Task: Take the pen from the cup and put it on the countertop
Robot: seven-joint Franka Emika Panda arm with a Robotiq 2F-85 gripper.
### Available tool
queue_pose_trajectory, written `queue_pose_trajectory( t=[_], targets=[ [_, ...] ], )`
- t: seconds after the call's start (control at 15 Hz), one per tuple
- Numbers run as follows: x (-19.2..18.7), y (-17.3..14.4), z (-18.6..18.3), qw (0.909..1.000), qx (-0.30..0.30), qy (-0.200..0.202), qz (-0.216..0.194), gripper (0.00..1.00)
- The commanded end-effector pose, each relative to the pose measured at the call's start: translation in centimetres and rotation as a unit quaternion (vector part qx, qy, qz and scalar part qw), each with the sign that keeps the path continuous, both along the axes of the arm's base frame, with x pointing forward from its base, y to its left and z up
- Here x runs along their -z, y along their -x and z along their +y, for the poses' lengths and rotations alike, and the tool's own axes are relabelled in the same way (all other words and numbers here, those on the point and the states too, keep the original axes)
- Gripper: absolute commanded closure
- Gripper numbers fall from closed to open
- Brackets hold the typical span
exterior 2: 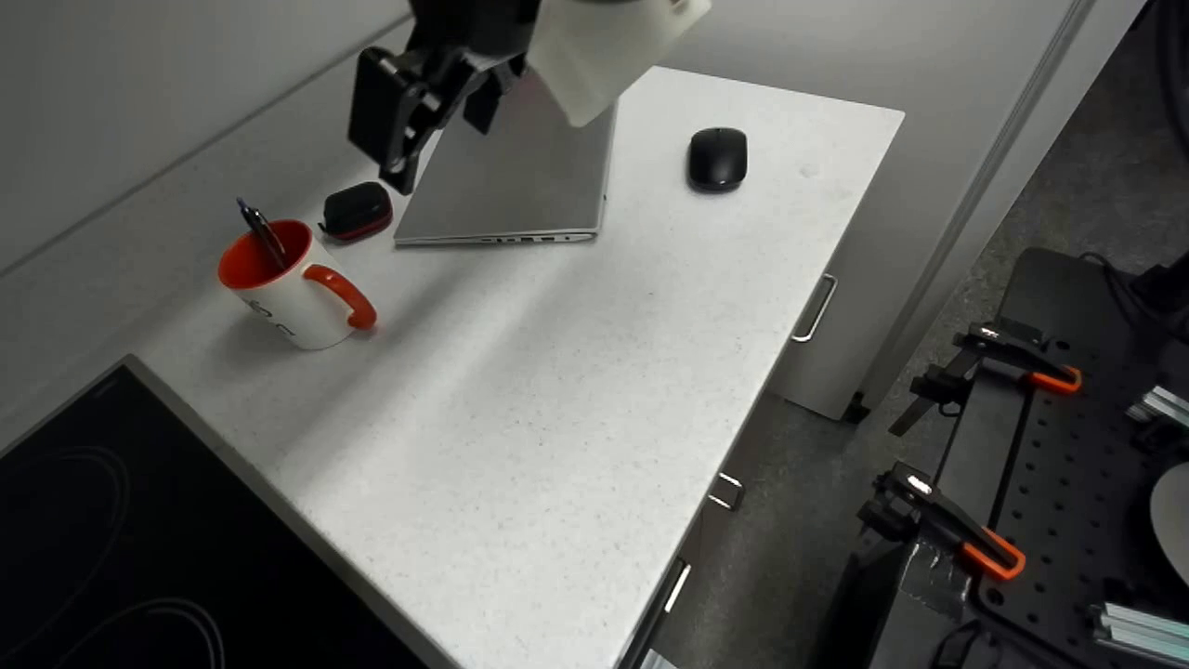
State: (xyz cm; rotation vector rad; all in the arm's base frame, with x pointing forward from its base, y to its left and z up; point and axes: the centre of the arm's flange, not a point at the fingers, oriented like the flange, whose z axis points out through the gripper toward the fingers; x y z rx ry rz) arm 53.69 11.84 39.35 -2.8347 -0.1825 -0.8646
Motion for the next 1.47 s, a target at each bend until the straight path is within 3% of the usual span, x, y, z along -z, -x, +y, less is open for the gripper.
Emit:
queue_pose_trajectory(
  t=[0.0,0.2,0.53,0.73,1.4],
  targets=[
    [0.6,-1.3,0.5,1.0,0.001,0.0,0.003,0.0],
    [1.6,-3.6,1.3,1.0,0.003,0.002,0.005,0.0],
    [1.5,-3.9,1.4,1.0,0.003,0.002,0.003,0.0],
    [1.1,-5.0,2.2,0.9997,0.006,-0.011,-0.019,0.0],
    [1.0,-10.6,9.0,0.9981,-0.039,-0.022,-0.043,0.0]
  ],
)
